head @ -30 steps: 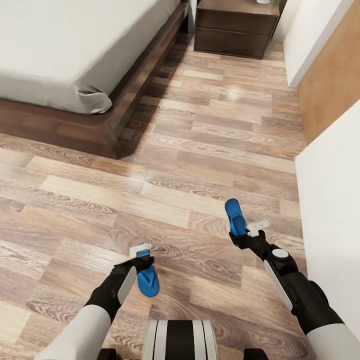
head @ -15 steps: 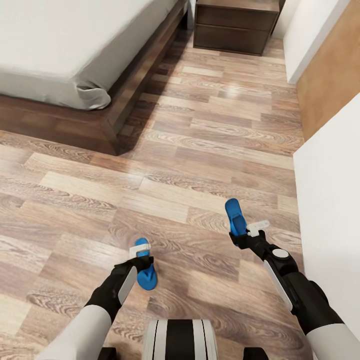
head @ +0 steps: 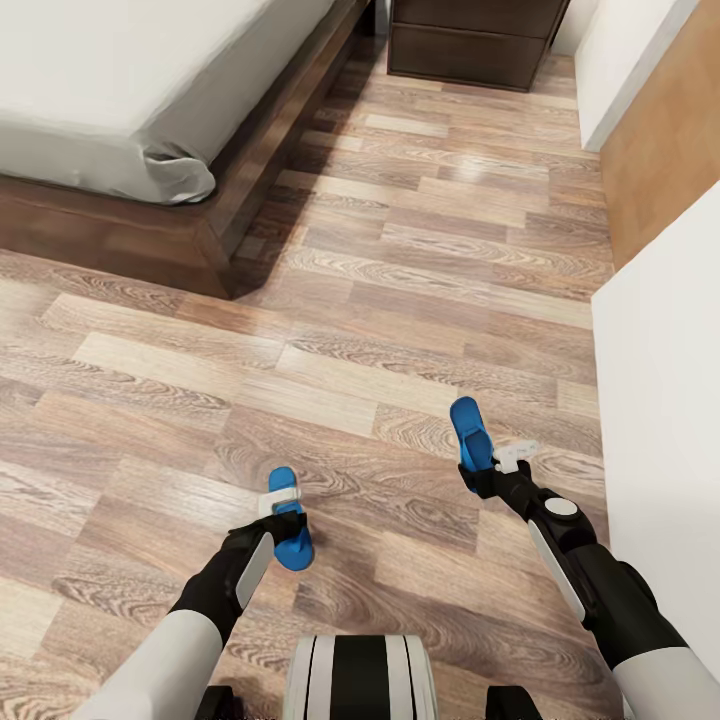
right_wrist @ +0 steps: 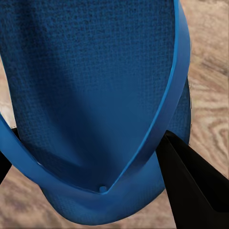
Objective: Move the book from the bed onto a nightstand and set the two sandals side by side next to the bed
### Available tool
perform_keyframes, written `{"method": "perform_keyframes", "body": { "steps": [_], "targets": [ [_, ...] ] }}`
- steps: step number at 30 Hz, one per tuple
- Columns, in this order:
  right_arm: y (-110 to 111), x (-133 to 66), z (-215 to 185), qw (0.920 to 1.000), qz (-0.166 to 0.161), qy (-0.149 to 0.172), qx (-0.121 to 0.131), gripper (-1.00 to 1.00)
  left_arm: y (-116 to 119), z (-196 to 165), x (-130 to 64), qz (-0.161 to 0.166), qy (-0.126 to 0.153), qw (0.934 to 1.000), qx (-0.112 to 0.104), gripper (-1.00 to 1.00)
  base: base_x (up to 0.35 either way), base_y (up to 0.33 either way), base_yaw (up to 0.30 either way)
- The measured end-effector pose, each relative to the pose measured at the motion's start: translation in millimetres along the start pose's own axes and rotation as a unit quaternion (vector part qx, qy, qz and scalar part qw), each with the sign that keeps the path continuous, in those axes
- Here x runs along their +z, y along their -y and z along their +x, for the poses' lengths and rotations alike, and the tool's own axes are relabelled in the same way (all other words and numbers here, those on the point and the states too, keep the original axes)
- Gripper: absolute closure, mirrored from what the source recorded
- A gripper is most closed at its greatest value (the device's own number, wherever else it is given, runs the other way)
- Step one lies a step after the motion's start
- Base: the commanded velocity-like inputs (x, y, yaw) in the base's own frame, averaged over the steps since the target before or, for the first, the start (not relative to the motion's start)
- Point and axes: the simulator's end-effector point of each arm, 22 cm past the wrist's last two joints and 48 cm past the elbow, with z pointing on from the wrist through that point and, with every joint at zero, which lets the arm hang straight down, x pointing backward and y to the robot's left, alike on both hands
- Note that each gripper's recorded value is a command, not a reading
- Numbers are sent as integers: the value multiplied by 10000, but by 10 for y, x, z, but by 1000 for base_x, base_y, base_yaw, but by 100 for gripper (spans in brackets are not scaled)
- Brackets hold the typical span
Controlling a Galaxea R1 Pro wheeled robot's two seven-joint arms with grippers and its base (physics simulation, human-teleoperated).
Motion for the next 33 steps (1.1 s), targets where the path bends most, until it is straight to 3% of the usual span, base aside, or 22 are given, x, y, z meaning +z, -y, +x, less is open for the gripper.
{"method": "perform_keyframes", "body": {
  "steps": [16, 26, 27, 33],
  "targets": [
    [-37, 141, 289, 9997, -45, -240, 29, 100, -57, 252, 179, -38, -253, 9997, 6, -100, 0, 0, 0],
    [-33, 141, 288, 9997, -40, -238, 33, 100, -48, 246, 178, -34, -238, 9997, 0, -100, 0, 0, 0],
    [-33, 141, 287, 9997, -40, -237, 33, 100, -48, 243, 178, -33, -235, 9997, -2, 100, 0, 0, 0],
    [-31, 141, 287, 9997, -39, -237, 35, 100, -37, 245, 178, -9, -236, 9997, -21, 100, 0, 0, 0]
  ]
}}
